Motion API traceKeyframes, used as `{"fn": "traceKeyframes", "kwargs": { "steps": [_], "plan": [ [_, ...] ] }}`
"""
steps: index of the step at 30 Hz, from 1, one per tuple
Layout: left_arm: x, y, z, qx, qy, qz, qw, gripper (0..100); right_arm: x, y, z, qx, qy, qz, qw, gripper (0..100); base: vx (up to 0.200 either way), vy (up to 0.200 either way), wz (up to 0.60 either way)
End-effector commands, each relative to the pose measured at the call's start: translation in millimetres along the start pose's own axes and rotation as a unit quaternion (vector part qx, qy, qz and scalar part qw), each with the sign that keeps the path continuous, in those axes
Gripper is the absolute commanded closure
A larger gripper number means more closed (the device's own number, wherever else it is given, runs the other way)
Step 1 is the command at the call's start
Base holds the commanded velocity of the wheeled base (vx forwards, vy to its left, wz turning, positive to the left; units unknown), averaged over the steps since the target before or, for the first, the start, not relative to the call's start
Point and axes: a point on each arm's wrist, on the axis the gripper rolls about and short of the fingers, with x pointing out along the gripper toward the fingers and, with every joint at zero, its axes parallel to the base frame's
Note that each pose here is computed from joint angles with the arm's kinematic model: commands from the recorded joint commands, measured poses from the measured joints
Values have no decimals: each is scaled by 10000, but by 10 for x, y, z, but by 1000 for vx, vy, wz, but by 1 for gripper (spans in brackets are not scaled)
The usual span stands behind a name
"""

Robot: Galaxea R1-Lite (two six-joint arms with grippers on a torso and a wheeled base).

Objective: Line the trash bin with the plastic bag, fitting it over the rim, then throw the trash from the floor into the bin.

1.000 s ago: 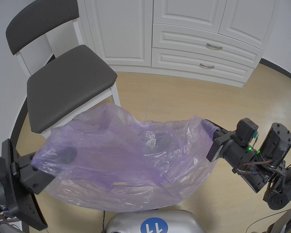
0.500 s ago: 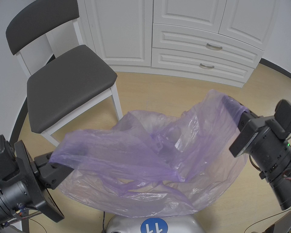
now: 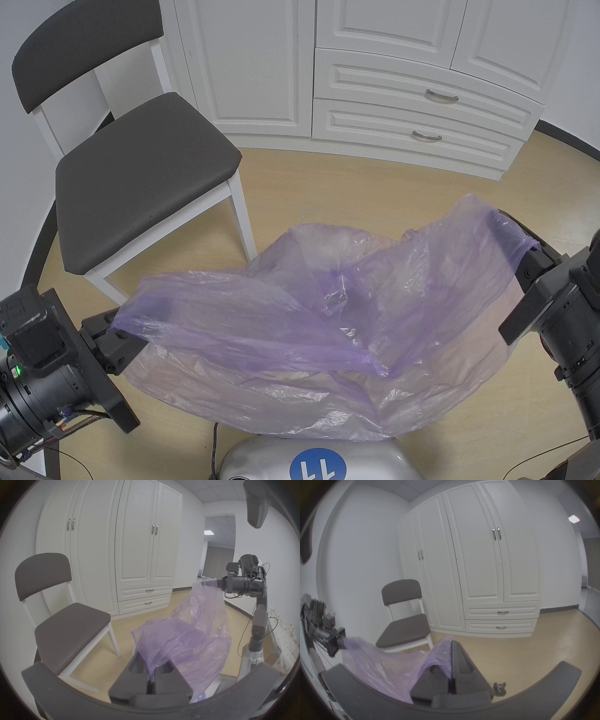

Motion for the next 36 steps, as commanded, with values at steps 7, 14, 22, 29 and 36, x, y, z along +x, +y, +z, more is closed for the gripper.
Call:
{"fn": "traceKeyframes", "kwargs": {
  "steps": [7, 14, 22, 29, 36],
  "plan": [
    [163, 175, -229, 730, 327, 806, 9935, 100, -36, -229, -292, -1013, 386, -404, 9933, 100, 0, 0, 0],
    [292, 257, -275, 812, 160, 1207, 9892, 100, -133, -286, -487, -1574, 692, -318, 9846, 100, 0, 0, 0],
    [274, 313, -259, 797, 102, 1385, 9871, 100, -234, -398, -621, -2126, 902, -342, 9724, 100, 0, 0, 0],
    [245, 385, -344, 1079, 327, 1598, 9807, 100, -254, -544, -710, -2638, 1114, -633, 9560, 100, 0, 0, 0],
    [248, 422, -379, 1166, 447, 1710, 9773, 100, -233, -562, -693, -2708, 1129, -812, 9525, 100, 0, 0, 0]
  ]
}}
